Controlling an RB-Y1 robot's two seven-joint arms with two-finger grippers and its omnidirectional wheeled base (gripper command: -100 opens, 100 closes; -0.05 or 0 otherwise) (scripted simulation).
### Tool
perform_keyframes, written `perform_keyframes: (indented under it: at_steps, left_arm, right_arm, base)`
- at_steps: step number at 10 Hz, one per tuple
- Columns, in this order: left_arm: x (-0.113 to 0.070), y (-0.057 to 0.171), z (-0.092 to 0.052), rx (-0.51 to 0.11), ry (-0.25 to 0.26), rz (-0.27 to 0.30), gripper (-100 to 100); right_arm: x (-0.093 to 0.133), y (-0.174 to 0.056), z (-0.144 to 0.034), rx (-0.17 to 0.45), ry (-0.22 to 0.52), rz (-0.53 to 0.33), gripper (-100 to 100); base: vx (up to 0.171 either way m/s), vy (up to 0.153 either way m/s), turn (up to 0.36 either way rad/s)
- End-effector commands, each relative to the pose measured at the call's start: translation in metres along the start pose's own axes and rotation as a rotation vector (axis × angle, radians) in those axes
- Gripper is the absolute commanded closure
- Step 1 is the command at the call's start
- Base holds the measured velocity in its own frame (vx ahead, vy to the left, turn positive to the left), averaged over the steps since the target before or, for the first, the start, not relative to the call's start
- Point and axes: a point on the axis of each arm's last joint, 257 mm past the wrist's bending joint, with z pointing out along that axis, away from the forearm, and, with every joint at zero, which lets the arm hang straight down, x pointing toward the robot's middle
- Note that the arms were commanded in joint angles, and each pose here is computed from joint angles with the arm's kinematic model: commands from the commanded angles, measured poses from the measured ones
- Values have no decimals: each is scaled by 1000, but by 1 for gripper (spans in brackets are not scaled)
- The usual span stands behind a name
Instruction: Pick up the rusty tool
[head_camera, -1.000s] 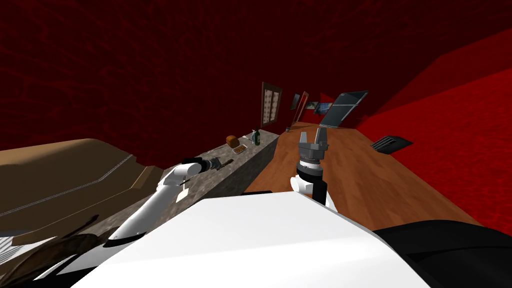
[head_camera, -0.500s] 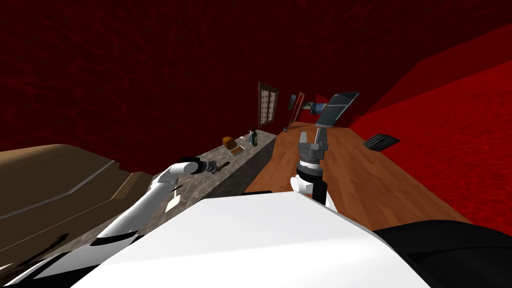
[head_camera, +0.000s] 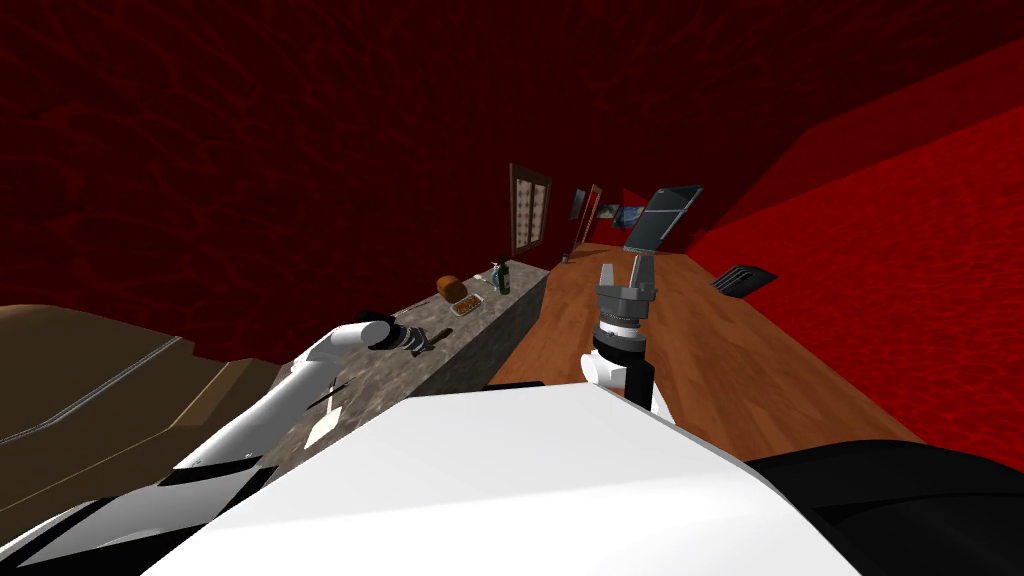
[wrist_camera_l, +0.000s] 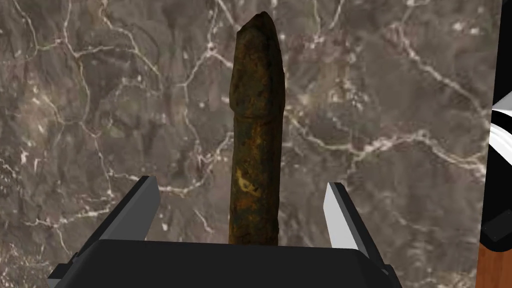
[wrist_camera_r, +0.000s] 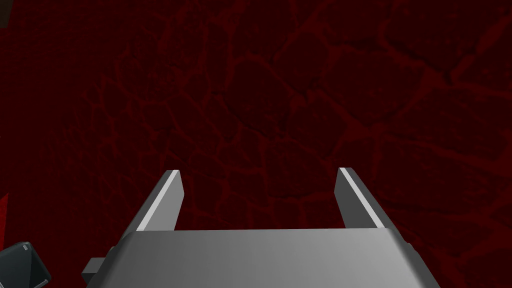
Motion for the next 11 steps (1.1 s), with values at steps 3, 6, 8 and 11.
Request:
perform_keyframes:
  at_steps: [3,6,8,11]
  left_arm:
    - [-25,7,-5,-63,-76,-47,-100]
    - [-51,11,-15,-120,-152,-100,-100]
    - [-68,13,-24,-159,-206,-143,-100]
    - [-79,16,-31,-186,-242,-170,-100]
  right_arm:
    - [0,0,0,0,0,0,0]
    - [0,0,0,0,0,0,0]
    - [0,0,0,0,0,0,0]
    - [0,0,0,0,0,0,0]
  base:
    - [41,-32,-49]
    - [31,-28,-56]
    - [44,-31,-77]
    - [28,-22,-31]
